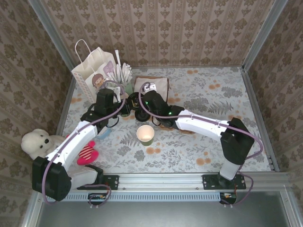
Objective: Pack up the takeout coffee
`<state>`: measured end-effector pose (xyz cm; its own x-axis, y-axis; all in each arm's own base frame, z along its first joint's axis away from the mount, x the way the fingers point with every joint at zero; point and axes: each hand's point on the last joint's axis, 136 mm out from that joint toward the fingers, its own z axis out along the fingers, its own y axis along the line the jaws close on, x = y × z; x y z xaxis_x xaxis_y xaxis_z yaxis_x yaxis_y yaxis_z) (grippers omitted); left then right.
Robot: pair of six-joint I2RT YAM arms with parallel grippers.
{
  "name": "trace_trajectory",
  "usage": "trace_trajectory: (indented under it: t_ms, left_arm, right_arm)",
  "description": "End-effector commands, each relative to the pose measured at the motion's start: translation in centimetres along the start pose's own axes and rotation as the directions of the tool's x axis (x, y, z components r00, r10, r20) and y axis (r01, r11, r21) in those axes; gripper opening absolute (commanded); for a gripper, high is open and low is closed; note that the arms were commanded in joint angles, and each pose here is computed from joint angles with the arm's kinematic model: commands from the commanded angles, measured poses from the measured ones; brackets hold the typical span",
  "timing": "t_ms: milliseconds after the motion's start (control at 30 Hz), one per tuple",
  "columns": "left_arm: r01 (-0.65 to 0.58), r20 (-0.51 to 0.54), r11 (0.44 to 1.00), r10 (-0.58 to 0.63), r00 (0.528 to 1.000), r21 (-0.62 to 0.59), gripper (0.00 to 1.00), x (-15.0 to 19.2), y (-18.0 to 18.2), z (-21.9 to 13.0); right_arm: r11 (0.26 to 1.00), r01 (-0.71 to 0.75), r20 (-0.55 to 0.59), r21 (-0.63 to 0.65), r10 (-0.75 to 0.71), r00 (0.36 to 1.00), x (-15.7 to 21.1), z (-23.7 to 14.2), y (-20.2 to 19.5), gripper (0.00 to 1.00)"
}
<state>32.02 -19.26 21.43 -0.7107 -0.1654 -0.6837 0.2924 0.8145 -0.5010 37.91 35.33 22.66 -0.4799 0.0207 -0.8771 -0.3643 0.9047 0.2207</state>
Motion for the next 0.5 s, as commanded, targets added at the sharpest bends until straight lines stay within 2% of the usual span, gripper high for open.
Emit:
trace_trajectory:
  t_ms: [0,67,200,233,333,467]
  left_arm:
    - [-0.082,0.009,0.997,0.082,0.997,-0.012,0.02,-1.1,-0.7,-0.6]
    - [-0.146,0.009,0.989,0.146,0.989,-0.012,0.00,-1.4,-0.9,-1.0]
    - [-0.302,0.035,0.953,0.302,0.953,0.002,0.00,-2.3,-1.8,-1.9]
    - [-0.347,0.046,0.938,0.346,0.937,0.016,0.00,-2.6,-2.3,-2.1]
    - [-0.459,0.065,0.887,0.456,0.888,0.052,0.00,-2.9,-3.5,-2.6]
    - [-0.532,0.045,0.845,0.530,0.847,0.058,0.00,-3.2,-3.9,-3.0]
  right_arm:
    - [0.976,-0.032,0.002,-0.215,0.033,0.999,-2.2,-1.9,1.5,0.53]
    - [0.950,0.000,-0.016,-0.311,-0.006,1.000,-2.5,-2.7,1.3,0.68]
    - [0.861,-0.003,-0.103,-0.508,-0.058,0.993,-2.7,-4.2,0.5,0.86]
    - [0.839,-0.004,-0.138,-0.544,-0.084,0.987,-2.5,-4.4,0.4,1.00]
    - [0.815,0.067,-0.177,-0.576,-0.205,0.963,-1.8,-4.5,0.6,1.00]
    - [0.792,0.172,-0.063,-0.586,-0.256,0.964,-3.3,-4.5,1.2,1.00]
